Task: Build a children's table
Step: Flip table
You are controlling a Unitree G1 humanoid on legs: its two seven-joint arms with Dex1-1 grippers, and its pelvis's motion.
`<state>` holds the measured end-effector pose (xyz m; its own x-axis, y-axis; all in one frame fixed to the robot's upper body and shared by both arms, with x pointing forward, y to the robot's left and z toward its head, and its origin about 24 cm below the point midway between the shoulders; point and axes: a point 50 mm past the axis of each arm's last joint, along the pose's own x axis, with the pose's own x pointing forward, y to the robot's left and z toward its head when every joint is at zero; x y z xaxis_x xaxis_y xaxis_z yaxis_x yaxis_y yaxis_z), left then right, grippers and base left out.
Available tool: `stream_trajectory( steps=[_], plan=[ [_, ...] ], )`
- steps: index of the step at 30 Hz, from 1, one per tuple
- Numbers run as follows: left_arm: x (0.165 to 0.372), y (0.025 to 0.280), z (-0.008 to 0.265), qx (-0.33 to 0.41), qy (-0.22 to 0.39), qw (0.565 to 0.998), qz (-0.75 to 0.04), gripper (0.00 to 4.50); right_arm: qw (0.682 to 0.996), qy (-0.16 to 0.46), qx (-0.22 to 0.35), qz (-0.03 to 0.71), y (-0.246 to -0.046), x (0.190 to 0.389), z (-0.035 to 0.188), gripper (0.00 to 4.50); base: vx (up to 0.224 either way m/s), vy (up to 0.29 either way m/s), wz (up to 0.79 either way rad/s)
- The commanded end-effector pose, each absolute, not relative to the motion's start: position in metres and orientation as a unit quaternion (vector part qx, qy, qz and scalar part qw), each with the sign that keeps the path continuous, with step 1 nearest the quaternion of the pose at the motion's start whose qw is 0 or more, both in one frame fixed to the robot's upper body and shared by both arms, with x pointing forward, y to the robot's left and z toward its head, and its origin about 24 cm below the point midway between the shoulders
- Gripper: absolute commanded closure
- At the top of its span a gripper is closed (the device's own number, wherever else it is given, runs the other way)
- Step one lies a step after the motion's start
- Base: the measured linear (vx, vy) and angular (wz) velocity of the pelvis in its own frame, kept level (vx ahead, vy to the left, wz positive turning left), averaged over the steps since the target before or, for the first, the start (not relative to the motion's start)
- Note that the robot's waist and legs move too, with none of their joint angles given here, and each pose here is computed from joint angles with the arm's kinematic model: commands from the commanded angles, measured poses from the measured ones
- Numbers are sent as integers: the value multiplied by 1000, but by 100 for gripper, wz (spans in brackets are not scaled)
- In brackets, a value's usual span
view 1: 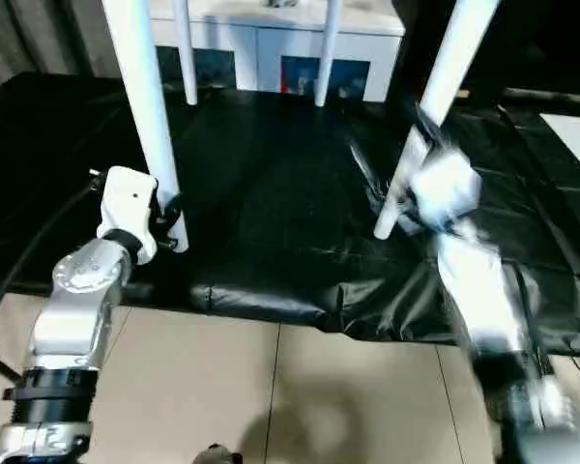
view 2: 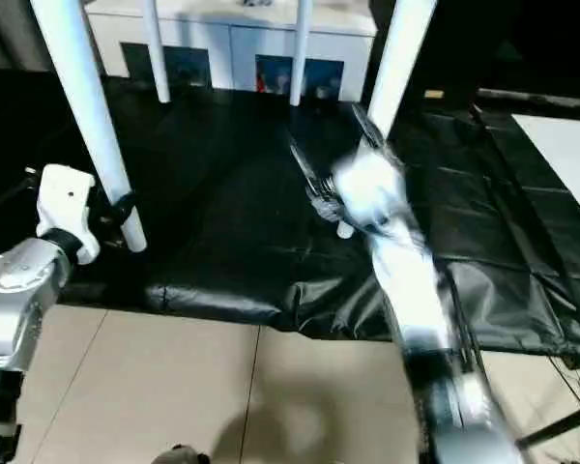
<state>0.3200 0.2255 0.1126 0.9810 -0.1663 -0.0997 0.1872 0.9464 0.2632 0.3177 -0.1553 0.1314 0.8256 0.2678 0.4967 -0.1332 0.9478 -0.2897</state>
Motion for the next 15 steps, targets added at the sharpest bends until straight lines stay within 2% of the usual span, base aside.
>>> stream_trajectory(
  steps=[1,3,4,7,9,12,15],
  plan=[
    [318,230,121,173,23,980,-94,299,957,-266,-109,38,-169,316,139,8,0,0,0],
    [316,232,118,159,27,982,-98,299,971,-206,-121,-7,-179,317,127,3,0,0,0],
    [316,232,118,159,27,982,-98,299,971,-206,-121,-7,-179,317,127,3,0,0,0],
    [313,229,110,146,38,983,-109,299,981,-143,-129,23,-175,330,118,0,0,0,0],
    [311,223,102,138,46,982,-119,299,989,-61,-106,87,-166,345,104,0,0,0,0],
    [311,223,98,137,50,982,-118,299,985,-42,-85,145,-158,356,102,0,0,0,0],
    [311,223,97,136,51,982,-119,299,985,-39,-88,146,-160,363,103,0,0,0,0]
  ],
)
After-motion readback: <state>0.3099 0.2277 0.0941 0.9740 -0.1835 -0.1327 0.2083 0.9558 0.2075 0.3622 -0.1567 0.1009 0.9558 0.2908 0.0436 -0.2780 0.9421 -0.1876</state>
